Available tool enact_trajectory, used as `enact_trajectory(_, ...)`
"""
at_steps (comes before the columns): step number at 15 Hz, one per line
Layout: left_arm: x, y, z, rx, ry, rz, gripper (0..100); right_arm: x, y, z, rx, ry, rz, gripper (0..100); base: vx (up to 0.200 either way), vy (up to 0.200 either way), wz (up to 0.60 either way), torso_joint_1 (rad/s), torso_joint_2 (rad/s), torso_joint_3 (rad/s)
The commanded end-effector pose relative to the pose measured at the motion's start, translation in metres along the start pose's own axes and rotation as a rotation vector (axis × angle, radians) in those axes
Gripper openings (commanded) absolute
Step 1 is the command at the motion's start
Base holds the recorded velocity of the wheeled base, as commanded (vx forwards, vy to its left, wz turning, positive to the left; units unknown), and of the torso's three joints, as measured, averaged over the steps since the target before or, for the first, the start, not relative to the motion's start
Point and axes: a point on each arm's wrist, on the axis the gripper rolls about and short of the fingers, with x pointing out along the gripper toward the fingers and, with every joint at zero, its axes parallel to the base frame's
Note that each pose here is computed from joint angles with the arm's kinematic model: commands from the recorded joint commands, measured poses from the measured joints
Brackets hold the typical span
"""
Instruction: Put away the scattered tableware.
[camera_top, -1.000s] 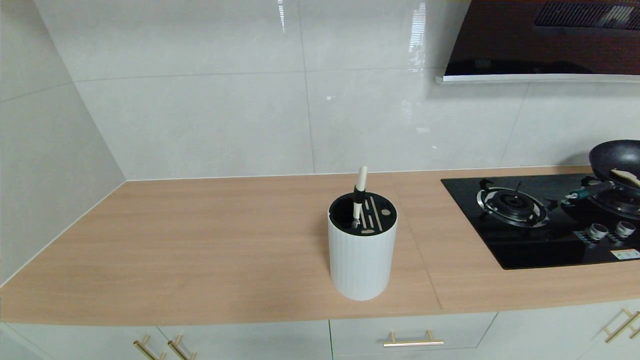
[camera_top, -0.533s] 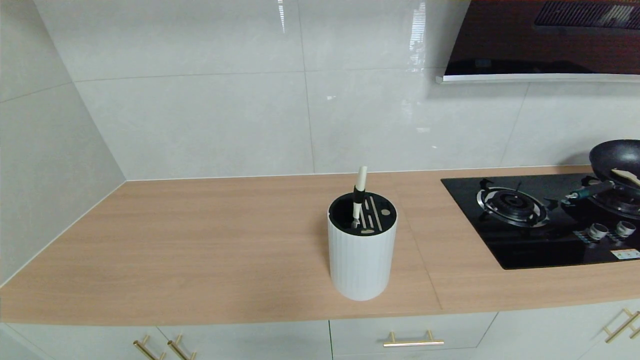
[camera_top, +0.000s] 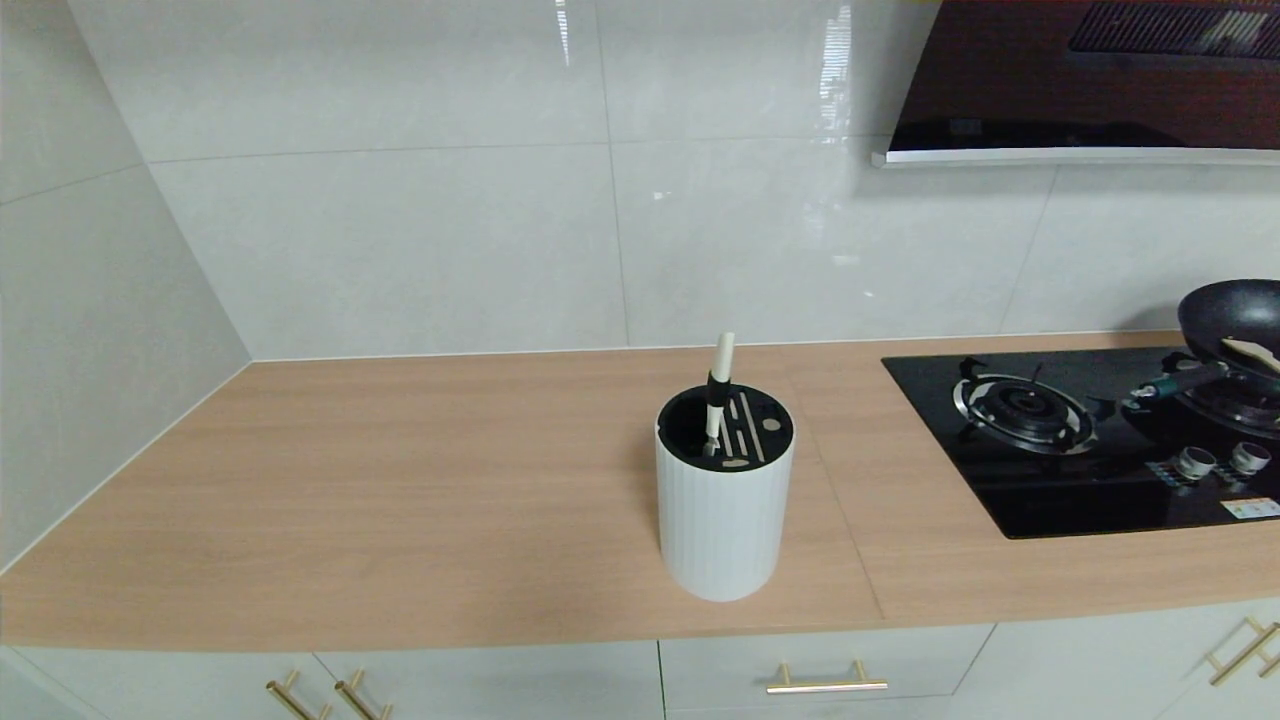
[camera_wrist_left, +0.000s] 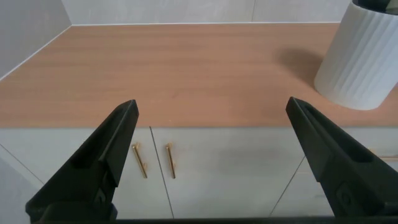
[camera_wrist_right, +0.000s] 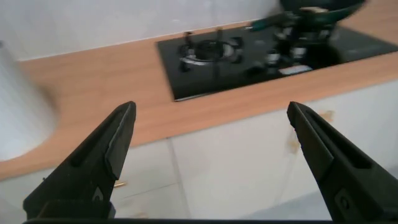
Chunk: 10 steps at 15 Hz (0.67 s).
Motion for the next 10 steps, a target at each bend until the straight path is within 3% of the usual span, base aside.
enact_trajectory(1, 0.0002, 0.0, 0.0, -0.001, 0.002, 0.002, 100, 0.0002, 0.0011, -0.0035, -0.012, 0.038, 0.055, 100, 0.0, 0.0, 0.0, 0.0, 0.0, 0.0)
enact_trajectory(3, 0.0002, 0.0, 0.0, 0.001, 0.002, 0.0, 100, 0.0001, 0.0019, -0.0046, -0.108, 0.047, 0.097, 100, 0.0, 0.0, 0.0, 0.0, 0.0, 0.0)
enact_trajectory(10, 0.0002, 0.0, 0.0, 0.001, 0.002, 0.0, 100, 0.0001, 0.002, -0.0045, -0.074, 0.047, 0.105, 100, 0.0, 0.0, 0.0, 0.0, 0.0, 0.0)
